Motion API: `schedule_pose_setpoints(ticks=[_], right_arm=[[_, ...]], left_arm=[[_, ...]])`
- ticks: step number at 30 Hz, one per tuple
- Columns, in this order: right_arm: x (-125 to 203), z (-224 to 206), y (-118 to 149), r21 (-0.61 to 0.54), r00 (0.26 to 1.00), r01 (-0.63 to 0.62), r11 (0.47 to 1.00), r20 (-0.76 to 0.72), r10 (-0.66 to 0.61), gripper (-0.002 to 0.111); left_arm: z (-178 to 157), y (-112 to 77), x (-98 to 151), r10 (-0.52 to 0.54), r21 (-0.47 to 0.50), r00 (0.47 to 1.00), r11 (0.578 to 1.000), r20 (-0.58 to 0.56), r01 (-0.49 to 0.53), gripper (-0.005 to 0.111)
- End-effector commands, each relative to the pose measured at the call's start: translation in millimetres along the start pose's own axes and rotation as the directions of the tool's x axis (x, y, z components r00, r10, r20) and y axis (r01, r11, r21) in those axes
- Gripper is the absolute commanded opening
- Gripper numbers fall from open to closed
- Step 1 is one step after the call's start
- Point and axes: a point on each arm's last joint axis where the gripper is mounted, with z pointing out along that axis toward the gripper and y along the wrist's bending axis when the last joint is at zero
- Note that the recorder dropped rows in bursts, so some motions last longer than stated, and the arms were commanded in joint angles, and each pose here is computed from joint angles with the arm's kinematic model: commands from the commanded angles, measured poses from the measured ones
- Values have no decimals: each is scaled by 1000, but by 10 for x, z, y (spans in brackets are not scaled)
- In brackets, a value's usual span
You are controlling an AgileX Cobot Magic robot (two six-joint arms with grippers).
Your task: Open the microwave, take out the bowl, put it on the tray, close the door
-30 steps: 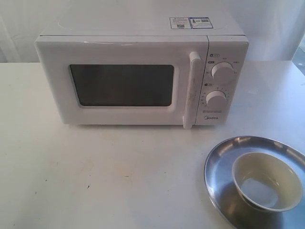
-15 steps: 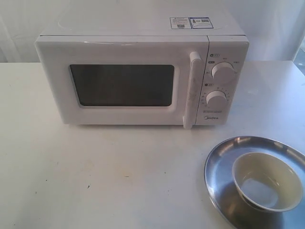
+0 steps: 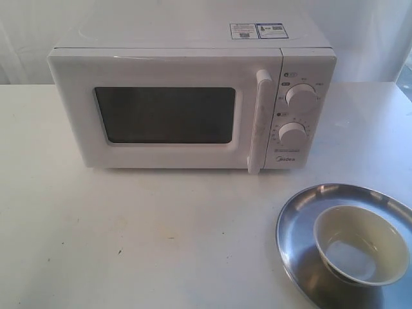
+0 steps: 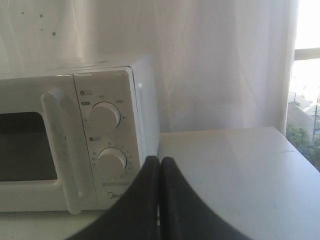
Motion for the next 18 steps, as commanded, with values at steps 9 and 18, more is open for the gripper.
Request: schedule_pose_setpoints(ticks=[9, 18], right_arm=[[-105, -15, -27, 20, 982, 4, 1000, 191, -8, 0], [9, -12, -158, 170, 991, 116, 979, 46, -125, 0]], left_arm=[[-3, 0, -15, -8, 1, 1000, 1000, 10, 8, 0], [-3, 0, -15, -8, 1, 1000, 1000, 10, 8, 0]])
